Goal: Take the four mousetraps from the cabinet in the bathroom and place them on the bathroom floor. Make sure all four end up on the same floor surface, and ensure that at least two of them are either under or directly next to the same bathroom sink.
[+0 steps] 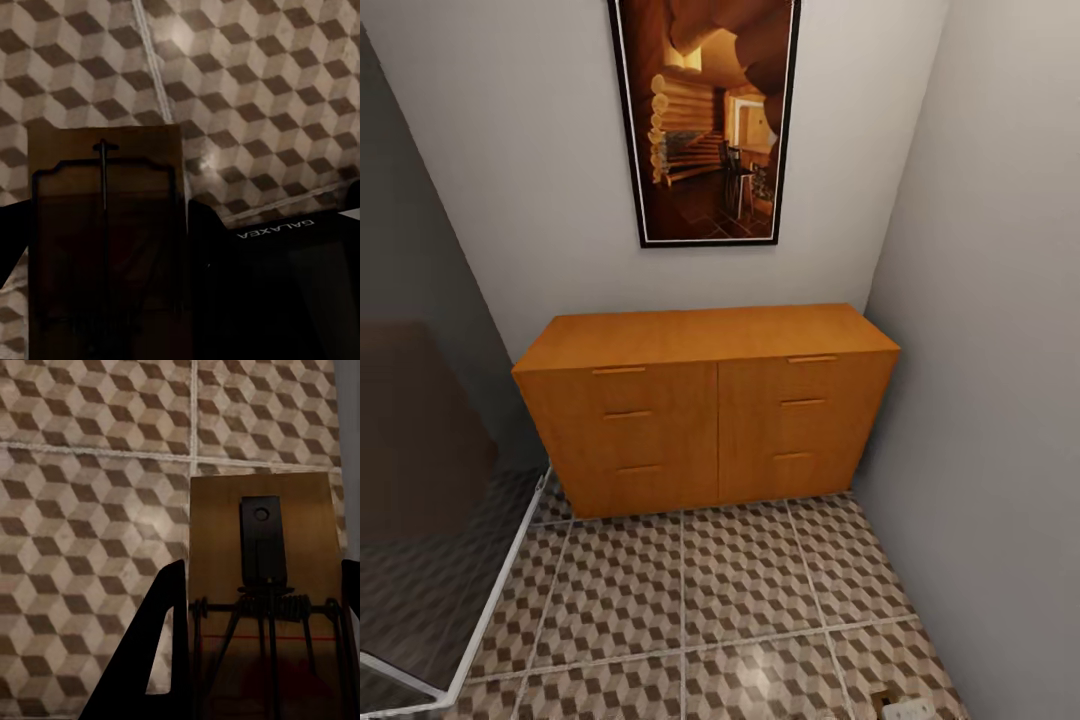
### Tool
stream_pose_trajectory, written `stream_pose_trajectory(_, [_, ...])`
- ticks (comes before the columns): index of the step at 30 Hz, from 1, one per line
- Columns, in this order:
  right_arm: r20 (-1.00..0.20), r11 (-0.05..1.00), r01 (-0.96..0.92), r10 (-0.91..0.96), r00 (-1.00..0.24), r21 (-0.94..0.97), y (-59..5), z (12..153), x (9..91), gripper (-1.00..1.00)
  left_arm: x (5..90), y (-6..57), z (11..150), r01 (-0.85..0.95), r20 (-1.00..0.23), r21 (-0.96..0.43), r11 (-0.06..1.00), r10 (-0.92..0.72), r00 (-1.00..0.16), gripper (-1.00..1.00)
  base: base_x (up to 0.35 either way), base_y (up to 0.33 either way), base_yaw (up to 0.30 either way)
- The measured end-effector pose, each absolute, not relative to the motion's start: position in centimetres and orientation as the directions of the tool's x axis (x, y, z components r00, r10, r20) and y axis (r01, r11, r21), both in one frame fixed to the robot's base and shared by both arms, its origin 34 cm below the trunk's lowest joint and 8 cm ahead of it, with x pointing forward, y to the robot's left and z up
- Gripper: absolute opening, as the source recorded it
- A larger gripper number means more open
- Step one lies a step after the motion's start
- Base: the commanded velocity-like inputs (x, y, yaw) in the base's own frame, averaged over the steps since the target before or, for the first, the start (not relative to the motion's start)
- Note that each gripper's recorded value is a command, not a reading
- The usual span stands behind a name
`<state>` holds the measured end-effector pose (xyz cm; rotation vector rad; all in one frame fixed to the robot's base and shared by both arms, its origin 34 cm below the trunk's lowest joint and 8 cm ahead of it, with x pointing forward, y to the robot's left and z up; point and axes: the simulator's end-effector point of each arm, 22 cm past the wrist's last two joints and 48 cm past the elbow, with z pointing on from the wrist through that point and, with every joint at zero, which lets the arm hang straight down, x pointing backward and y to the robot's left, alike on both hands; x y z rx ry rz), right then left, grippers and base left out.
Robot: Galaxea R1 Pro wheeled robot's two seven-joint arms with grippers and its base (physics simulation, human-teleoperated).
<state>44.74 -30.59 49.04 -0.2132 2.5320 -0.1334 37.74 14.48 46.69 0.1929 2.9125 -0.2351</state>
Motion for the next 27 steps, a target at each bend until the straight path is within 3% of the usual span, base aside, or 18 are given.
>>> stream_pose_trajectory(7, [-0.552,0.982,-0.123,-0.182,-0.814,-0.142,-30.59,49.06,44.73,-1.00,37.69,14.48,46.70,0.146,-0.221,-0.144,0.979,0.112,-0.969,-1.00,-0.181,0.000,0.267])
stream_pose_trajectory(27, [-0.552,0.982,-0.123,-0.182,-0.814,-0.142,-30.58,49.07,44.73,-1.00,37.70,14.48,46.71,0.146,-0.222,-0.144,0.979,0.112,-0.969,-1.00,-0.005,0.000,0.285])
